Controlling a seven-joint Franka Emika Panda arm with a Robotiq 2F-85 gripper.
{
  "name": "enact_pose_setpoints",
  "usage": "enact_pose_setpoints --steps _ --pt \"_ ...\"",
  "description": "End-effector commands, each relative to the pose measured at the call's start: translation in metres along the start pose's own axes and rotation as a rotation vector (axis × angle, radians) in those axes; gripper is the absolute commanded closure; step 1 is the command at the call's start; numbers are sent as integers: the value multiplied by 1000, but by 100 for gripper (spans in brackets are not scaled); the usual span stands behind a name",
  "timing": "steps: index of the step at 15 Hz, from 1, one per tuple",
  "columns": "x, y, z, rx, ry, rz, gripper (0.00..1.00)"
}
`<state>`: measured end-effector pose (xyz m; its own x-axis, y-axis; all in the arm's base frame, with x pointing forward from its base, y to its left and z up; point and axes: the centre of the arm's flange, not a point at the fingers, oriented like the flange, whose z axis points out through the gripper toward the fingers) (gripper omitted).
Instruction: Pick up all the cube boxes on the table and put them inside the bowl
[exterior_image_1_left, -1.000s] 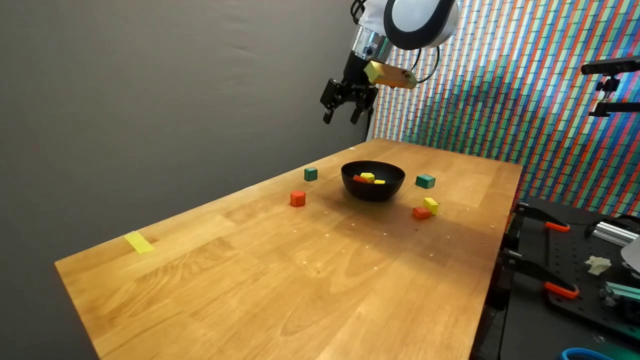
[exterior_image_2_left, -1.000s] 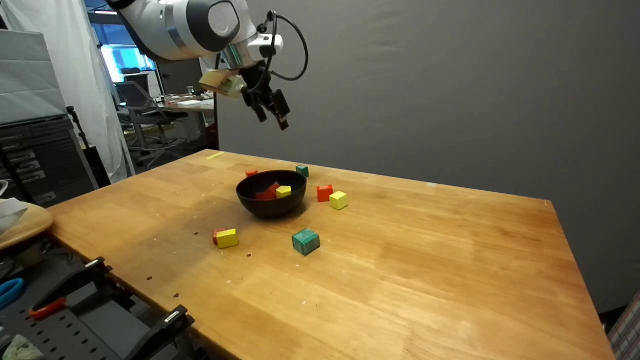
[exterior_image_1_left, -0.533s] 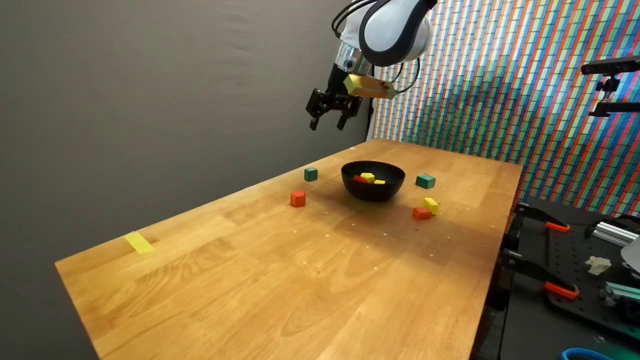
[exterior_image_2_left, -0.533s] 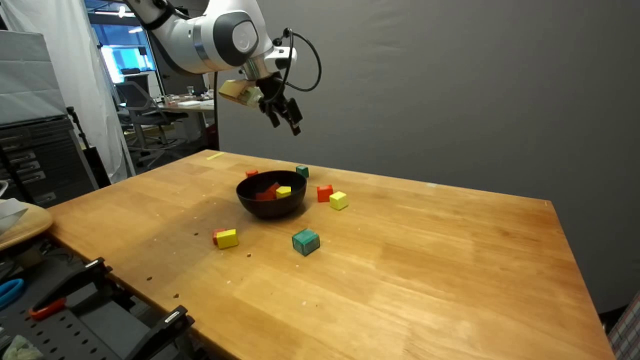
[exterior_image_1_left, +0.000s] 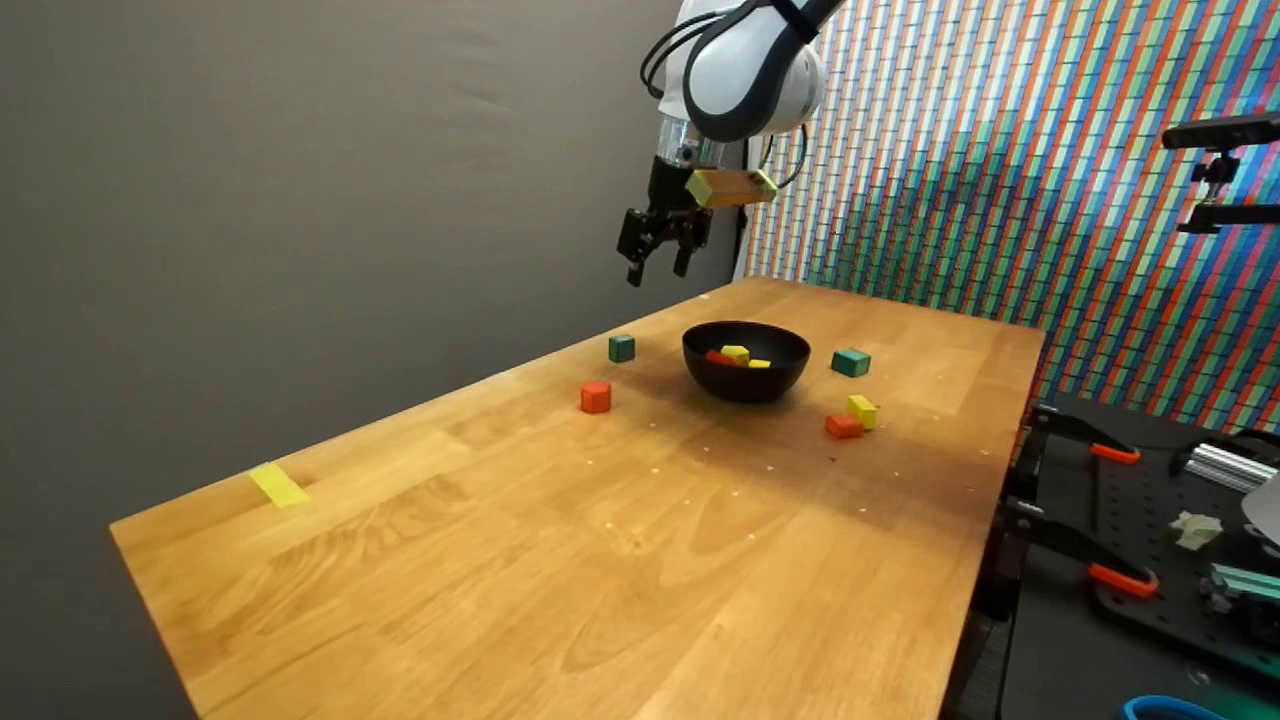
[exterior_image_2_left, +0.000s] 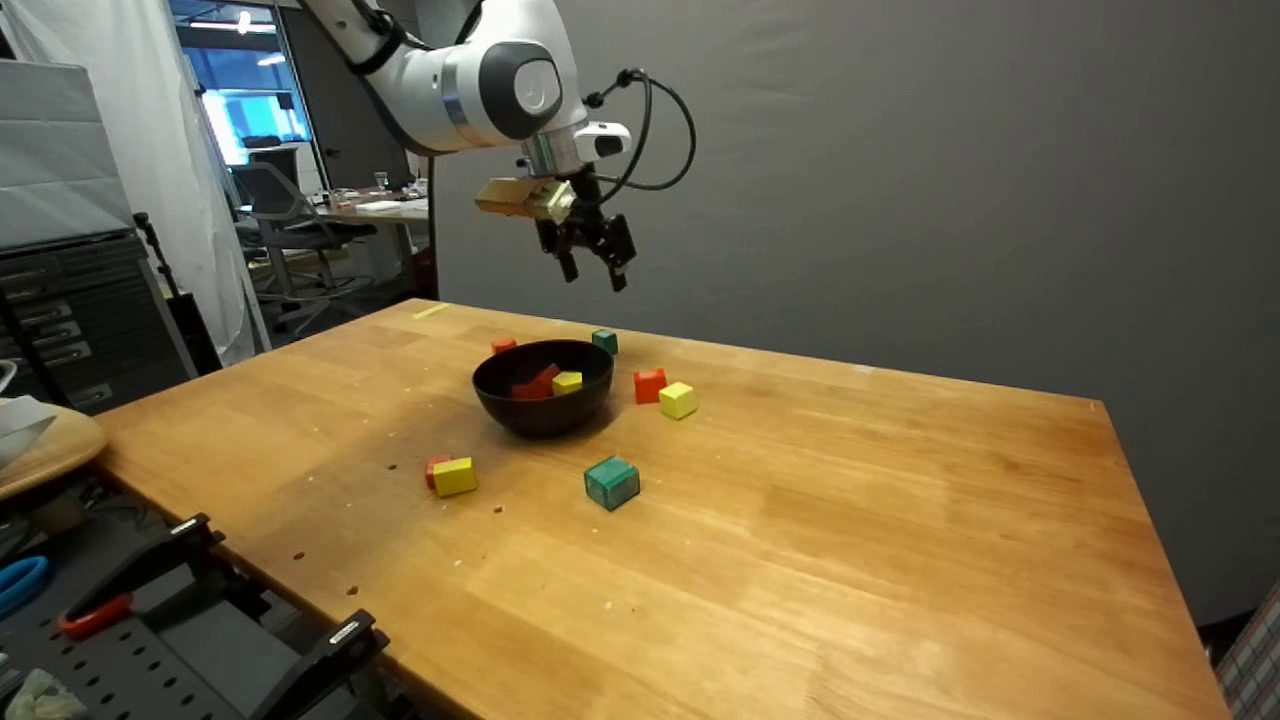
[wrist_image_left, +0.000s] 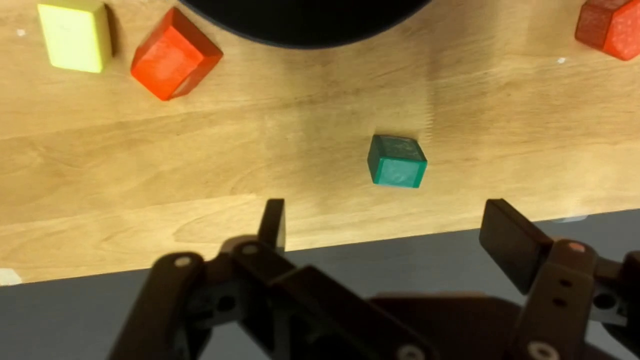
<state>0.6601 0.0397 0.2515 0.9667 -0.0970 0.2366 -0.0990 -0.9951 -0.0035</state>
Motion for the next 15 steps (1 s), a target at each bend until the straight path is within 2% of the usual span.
enact_pose_setpoints --steps 1,6,10,15 --pt "60 1 22 6 -90 -61 0" --pt "73 -6 47 14 -217 -64 0" --pt "87 -22 65 64 -205 50 0" --pt "92 -23 92 35 -170 129 0"
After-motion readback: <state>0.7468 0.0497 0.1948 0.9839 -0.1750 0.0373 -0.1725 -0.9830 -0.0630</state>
